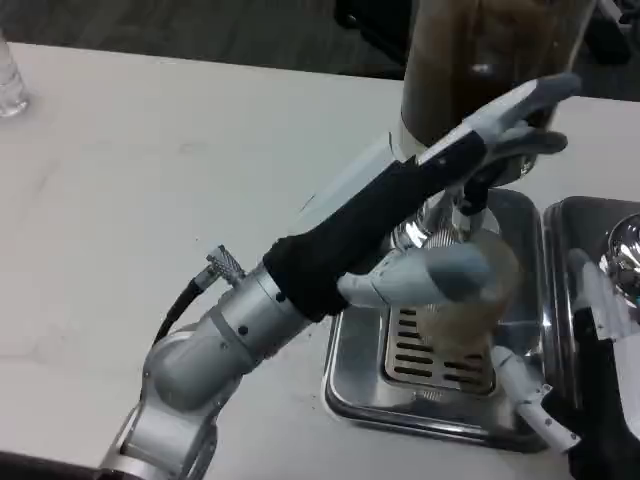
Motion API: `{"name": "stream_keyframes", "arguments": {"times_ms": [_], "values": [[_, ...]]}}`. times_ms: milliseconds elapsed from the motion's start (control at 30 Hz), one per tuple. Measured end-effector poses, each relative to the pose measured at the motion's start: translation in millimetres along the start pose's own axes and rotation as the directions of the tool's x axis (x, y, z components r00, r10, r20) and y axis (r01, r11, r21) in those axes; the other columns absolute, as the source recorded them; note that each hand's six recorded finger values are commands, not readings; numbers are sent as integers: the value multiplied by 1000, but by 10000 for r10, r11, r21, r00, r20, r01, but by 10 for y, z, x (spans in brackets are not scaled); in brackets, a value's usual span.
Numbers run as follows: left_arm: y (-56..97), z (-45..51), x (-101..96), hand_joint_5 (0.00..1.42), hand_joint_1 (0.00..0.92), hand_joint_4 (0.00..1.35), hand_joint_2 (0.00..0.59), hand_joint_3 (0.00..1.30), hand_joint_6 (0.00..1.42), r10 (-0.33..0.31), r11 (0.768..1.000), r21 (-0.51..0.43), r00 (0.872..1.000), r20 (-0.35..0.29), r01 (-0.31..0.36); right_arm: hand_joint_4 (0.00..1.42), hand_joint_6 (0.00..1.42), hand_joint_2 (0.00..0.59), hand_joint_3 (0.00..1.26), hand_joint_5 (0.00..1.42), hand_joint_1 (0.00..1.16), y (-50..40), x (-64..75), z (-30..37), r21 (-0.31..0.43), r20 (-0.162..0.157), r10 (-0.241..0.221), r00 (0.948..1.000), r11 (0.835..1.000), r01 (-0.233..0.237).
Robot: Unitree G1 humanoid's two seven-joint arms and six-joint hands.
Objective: Grasp the cup under the faucet to collect the drink, then remove the cup.
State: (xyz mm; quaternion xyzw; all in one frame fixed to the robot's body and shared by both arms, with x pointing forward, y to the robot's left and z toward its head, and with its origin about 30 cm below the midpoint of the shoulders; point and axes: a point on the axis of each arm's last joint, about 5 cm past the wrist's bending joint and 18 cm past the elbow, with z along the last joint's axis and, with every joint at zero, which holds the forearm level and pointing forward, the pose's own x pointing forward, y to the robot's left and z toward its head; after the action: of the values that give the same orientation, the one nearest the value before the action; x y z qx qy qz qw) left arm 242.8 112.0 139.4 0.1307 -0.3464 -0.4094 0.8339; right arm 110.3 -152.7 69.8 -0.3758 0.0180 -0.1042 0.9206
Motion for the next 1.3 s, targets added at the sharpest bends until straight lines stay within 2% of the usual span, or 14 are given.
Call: {"name": "stream_keyframes", "arguments": {"times_ms": [200, 367, 533, 667, 733, 867, 933, 1133, 1300], "values": [[-79, 16, 16, 164, 0, 0, 88, 52, 83, -640, 9976, 249, 9979, -73, 642, 0, 0, 330, 0, 0, 291, -7, 13, -5, 104, -11, -43, 10000, 9999, 43], [-113, 18, 4, 164, 0, 0, 88, 55, 85, -753, 9967, 302, 9971, -75, 755, 0, 0, 331, 0, 0, 294, -1, 31, -11, 262, 8, 30, 10000, 9997, -30], [-130, 19, 10, 164, 0, 0, 87, 61, 86, -764, 9961, 431, 9970, -90, 767, 0, 0, 303, 0, 0, 436, -20, 58, -28, 546, 191, 257, 9995, 9981, -267], [-132, 19, 9, 164, 0, 0, 89, 68, 86, -726, 9963, 444, 9973, -99, 730, 0, 0, 270, 0, 0, 492, -26, 107, -55, 993, 336, 845, 9959, 9912, -875], [-130, 19, 8, 164, 0, 0, 91, 70, 86, -674, 9967, 455, 9977, -103, 678, 0, 0, 239, 0, 0, 548, -24, 137, -67, 1406, 374, 1201, 9921, 9822, -1242], [-116, 19, 1, 165, 0, 0, 92, 75, 87, -576, 9970, 503, 9983, -130, 582, 0, 0, 230, 0, 0, 583, -19, 191, -91, 1791, 381, 1515, 9877, 9714, -1559], [-108, 19, -3, 166, 0, 0, 93, 78, 87, -545, 9970, 544, 9984, -152, 552, 0, 0, 229, 0, 0, 605, -11, 247, -111, 2070, 368, 1759, 9837, 9617, -1797], [-98, 18, -11, 167, 0, 0, 98, 92, 79, -480, 9971, 582, 9987, -186, 490, 0, 0, 224, 0, 0, 615, 15, 354, -113, 2614, 623, 1949, 9789, 9433, -2044], [-95, 16, -13, 171, 0, 0, 99, 95, 75, -411, 9974, 584, 9990, -195, 422, 0, 0, 217, 0, 0, 615, 55, 394, -116, 2898, 659, 1970, 9782, 9343, -2077]]}}
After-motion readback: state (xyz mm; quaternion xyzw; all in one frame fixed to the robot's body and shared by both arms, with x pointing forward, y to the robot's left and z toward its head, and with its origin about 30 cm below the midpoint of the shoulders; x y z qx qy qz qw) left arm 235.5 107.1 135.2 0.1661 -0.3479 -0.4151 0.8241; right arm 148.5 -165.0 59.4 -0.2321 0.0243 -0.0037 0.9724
